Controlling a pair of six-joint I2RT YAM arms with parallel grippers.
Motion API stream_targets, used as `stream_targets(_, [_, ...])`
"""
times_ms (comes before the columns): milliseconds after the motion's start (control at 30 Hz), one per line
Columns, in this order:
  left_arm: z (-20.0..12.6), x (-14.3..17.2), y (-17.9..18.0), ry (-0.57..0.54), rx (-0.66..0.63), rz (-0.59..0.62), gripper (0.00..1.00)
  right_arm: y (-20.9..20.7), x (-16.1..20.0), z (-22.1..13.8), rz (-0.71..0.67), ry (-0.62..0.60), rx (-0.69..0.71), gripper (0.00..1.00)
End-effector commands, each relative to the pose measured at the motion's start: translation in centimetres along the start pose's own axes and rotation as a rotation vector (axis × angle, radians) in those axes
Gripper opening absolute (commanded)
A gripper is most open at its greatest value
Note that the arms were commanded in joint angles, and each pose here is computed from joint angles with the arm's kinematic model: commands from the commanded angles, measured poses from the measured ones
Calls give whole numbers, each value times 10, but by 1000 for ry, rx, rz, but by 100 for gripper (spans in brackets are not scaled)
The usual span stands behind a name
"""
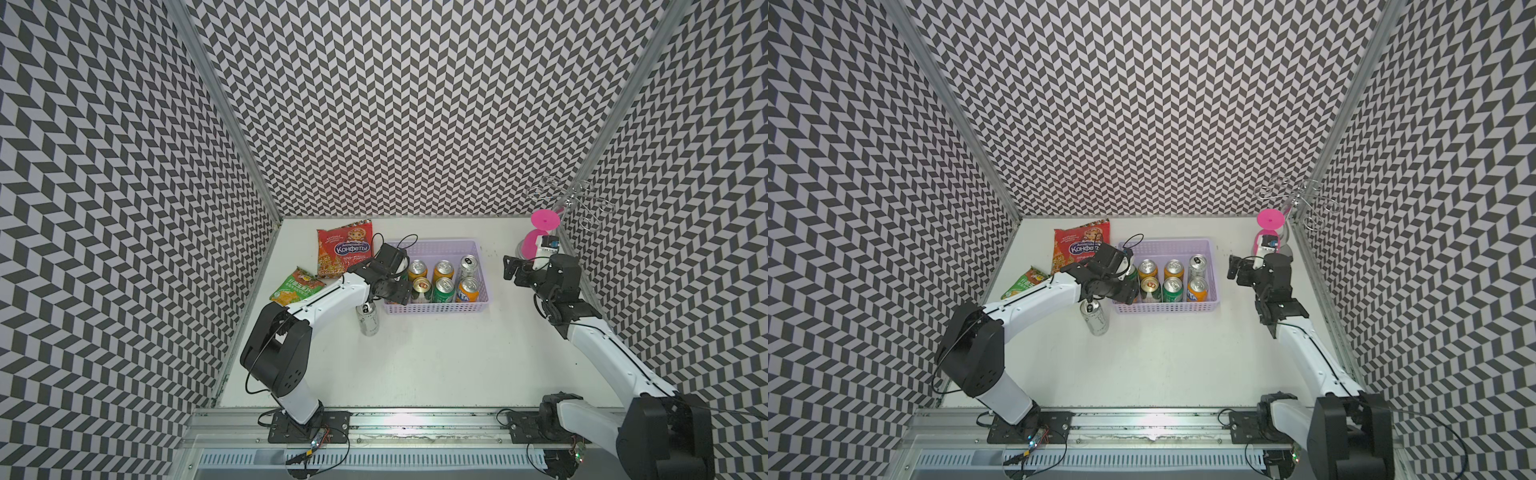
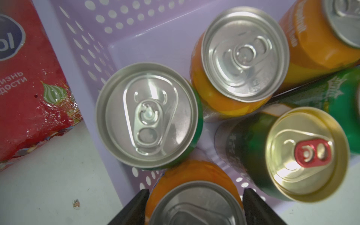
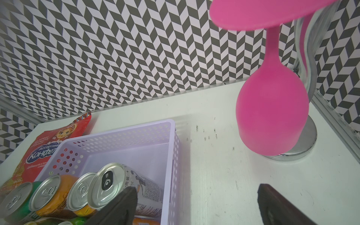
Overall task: Take out the drinks from the basket
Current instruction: Pick up the drink from the basket.
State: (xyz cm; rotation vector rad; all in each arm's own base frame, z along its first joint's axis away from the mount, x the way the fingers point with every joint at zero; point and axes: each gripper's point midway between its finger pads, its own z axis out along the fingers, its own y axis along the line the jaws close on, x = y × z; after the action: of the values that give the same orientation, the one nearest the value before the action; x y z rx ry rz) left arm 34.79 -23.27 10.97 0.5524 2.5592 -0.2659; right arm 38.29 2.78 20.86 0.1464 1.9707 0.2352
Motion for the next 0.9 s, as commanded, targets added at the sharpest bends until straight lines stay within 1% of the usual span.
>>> stream_targets(0, [0, -5, -6, 1, 6, 25, 78, 1, -16, -4, -10, -69, -2, 100])
stream_targets(133, [4, -2, -4, 13, -7, 27, 77, 1, -16, -4, -10, -68, -2, 100])
stream_targets(367, [1, -6, -4, 1, -12, 23, 66, 1, -16, -5, -10, -70, -3, 100])
stream_targets(500, [-9, -12, -4, -22, -16, 21, 62, 1, -17, -5, -8, -73, -3, 100])
stream_targets(867, [-54, -35, -12, -113, -20, 28, 57, 2, -18, -6, -7, -75, -9, 100])
